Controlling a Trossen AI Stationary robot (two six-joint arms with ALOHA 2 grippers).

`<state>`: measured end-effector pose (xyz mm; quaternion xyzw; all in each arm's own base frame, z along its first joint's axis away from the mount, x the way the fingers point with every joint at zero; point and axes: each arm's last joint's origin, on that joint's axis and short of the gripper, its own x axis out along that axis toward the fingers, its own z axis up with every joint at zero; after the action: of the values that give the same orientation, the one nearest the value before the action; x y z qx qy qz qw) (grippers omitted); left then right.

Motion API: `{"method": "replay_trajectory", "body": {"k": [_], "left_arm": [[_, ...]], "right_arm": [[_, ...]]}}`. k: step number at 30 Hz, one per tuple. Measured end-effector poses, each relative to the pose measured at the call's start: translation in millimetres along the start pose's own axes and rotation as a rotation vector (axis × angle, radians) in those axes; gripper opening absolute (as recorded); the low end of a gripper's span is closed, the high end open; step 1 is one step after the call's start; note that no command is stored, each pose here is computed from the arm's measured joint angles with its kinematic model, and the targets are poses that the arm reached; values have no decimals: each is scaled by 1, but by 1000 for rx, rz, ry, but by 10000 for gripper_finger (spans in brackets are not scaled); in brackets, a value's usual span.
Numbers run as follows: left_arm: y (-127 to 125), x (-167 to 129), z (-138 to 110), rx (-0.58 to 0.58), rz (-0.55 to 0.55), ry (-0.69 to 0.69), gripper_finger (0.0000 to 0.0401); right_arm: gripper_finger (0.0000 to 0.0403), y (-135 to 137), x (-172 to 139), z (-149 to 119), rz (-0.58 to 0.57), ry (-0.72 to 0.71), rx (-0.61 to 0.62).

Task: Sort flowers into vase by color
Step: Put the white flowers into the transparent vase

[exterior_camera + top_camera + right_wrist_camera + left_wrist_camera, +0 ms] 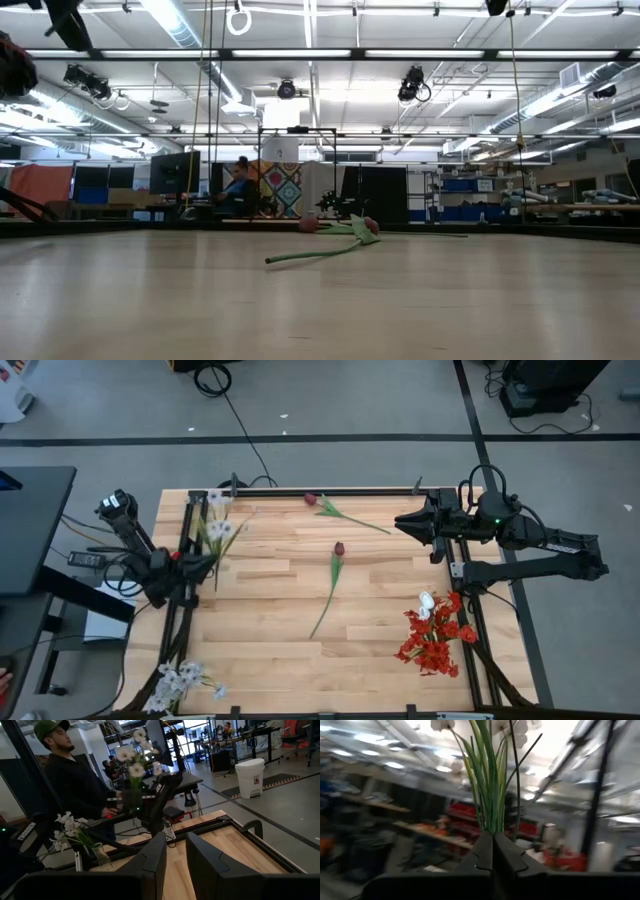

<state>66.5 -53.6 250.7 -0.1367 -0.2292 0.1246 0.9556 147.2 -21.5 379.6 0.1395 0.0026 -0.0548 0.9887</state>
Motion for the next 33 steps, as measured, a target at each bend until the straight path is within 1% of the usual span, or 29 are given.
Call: {"method": "replay_trajectory", "body": {"k": [4, 7, 9, 12, 13, 16, 20, 23, 25, 26, 28, 30, 33], "left_arm": [[6, 3, 0, 12, 106, 27, 4], [9, 5, -1, 21, 157, 24, 4], [10, 7, -1, -18, 184, 8, 4], [13, 10, -1, -70, 224, -16, 4], [14, 10, -1, -76, 236, -23, 4], [16, 13, -4, -45, 290, -10, 4], [19, 15, -4, -45, 338, -23, 4], [21, 16, -3, -75, 363, -39, 4], [22, 16, -4, -87, 371, -45, 4], [22, 17, -4, -97, 373, -47, 4], [22, 17, -4, -115, 371, -51, 4], [21, 17, -5, -109, 359, -53, 4], [20, 18, -5, -96, 331, -59, 4]], "right_arm": [[83, 0, 0, 0, 0, 0, 0], [83, 0, 0, 0, 0, 0, 0], [83, 0, 0, 0, 0, -1, -10], [83, 1, 0, 3, 4, -38, -120], [83, 1, 0, 6, 4, -70, -133], [83, 4, 0, 17, 23, -182, -136], [83, 9, -4, 31, 67, -341, -70], [83, 13, -9, 50, 91, -564, -31], [83, 14, -6, 56, 94, -658, 4], [83, 13, -2, 57, 86, -678, 20], [83, 9, 14, 50, 24, -629, 71], [83, 3, 36, 38, -44, -540, 140], [83, -5, 70, 16, -82, -417, 228]]}}
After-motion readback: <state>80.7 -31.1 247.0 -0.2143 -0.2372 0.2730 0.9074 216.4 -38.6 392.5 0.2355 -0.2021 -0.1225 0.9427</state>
